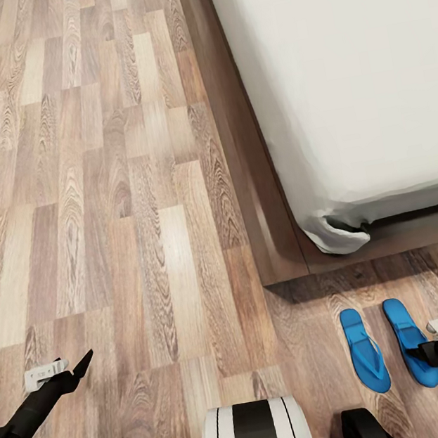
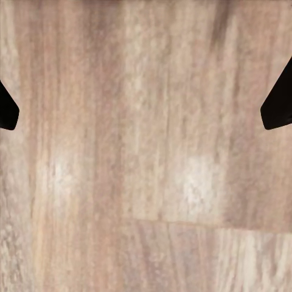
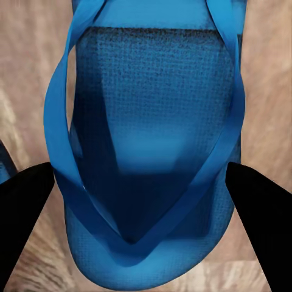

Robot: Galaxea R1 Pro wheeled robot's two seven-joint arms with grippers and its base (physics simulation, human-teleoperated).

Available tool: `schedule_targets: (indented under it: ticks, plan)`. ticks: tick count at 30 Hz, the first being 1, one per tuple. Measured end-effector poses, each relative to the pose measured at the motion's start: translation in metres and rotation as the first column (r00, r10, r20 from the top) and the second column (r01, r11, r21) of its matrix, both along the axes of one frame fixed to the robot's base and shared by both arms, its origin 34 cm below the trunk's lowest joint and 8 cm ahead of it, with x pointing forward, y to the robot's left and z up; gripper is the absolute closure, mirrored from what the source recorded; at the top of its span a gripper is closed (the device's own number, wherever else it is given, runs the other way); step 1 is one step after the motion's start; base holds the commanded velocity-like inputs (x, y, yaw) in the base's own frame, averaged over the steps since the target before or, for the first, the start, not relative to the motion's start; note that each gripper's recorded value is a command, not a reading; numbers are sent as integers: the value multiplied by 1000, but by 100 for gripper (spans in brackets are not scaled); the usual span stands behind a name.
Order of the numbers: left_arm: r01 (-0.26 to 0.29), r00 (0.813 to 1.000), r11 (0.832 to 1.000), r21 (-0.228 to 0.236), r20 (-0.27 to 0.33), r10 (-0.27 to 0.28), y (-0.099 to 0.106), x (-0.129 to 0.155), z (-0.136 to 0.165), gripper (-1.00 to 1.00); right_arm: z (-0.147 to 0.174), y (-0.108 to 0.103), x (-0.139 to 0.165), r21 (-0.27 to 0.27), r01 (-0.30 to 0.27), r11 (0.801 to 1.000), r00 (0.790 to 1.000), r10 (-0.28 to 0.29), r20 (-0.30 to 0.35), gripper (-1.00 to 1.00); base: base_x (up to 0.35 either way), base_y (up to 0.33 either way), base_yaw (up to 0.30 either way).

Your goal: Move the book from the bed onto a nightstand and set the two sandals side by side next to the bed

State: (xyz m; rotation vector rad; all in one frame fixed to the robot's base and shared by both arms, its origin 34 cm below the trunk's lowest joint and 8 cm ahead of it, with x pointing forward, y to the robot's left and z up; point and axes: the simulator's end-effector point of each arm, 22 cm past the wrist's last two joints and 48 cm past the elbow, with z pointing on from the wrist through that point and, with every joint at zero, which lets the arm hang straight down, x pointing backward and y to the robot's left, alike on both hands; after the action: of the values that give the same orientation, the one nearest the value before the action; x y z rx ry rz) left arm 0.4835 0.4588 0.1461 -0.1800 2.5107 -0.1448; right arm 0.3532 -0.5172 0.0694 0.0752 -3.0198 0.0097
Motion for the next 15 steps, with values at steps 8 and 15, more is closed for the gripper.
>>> schedule_targets:
  ticks: [8,15]
  plan:
    - [0,1000,1000,0,0,0,0,0,0,-100,-2,0,25,5,-44,999,992,43,120,100,0,0,0]
    - [0,1000,1000,-1,0,0,0,0,0,-100,-2,1,27,6,-47,999,991,46,129,100,0,0,0]
